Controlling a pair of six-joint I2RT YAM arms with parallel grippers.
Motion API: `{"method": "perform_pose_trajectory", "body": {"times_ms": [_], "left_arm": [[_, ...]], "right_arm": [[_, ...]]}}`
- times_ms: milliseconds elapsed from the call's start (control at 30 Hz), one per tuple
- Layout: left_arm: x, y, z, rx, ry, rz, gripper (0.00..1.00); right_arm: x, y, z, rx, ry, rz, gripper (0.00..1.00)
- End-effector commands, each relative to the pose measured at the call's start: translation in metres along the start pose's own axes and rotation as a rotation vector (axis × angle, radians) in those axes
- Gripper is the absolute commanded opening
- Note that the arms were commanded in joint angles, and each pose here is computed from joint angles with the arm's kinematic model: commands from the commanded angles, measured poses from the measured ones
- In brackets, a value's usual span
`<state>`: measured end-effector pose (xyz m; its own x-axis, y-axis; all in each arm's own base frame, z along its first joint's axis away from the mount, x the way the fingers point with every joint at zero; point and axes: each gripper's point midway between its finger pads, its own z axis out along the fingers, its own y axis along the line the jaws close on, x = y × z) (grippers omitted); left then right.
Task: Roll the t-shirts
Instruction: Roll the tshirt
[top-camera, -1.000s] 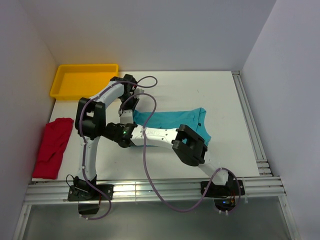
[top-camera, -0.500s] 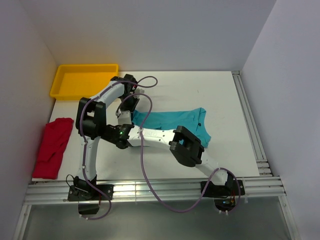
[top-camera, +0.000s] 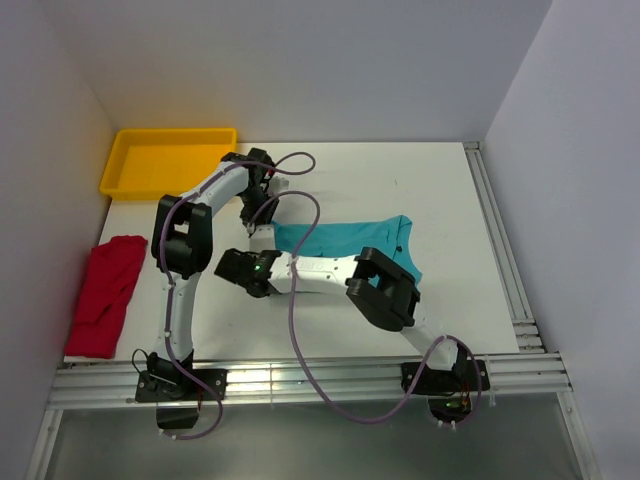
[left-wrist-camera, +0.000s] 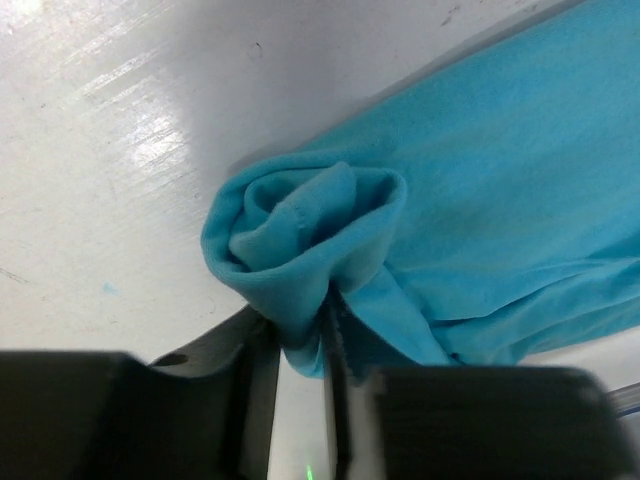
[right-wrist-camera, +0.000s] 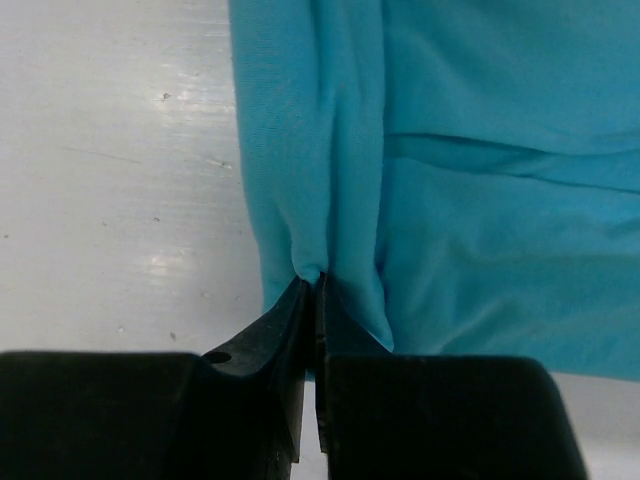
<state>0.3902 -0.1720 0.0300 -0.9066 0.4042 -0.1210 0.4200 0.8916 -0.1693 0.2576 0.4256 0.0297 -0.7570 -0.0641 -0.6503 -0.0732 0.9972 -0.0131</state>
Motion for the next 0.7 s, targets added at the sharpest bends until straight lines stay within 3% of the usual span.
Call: {"method": "perform_pose_trajectory", "body": {"times_ms": [0,167,267,300,367,667], "left_arm": [[-0.012,-0.003,-0.005,0.012,-0.04,0.032,0.28],[-0.025,-0.014,-0.021,0.065,-0.112,0.048,0.54],[-0.035,-0.021,-0.031,0.103,-0.159,0.044,0.61],[-0.039,-0.021,-0.034,0.115,-0.18,0.041,0.62],[-0.044,-0.023,-0.042,0.144,-0.21,0.028,0.65],[-0.049,-0.039,-0.068,0.354,-0.327,0.011,0.71]], "right_arm": [[-0.026,-0.003,-0.016,-0.098,-0.006,0.169,0.04],[-0.035,-0.005,-0.022,-0.227,-0.001,0.331,0.02],[-0.037,-0.01,-0.02,-0.313,0.01,0.437,0.01],[-0.023,-0.016,-0.015,-0.326,0.049,0.448,0.01],[-0.038,-0.014,-0.018,-0.407,0.037,0.54,0.0],[-0.023,-0.032,-0.004,-0.523,0.138,0.747,0.0]]}}
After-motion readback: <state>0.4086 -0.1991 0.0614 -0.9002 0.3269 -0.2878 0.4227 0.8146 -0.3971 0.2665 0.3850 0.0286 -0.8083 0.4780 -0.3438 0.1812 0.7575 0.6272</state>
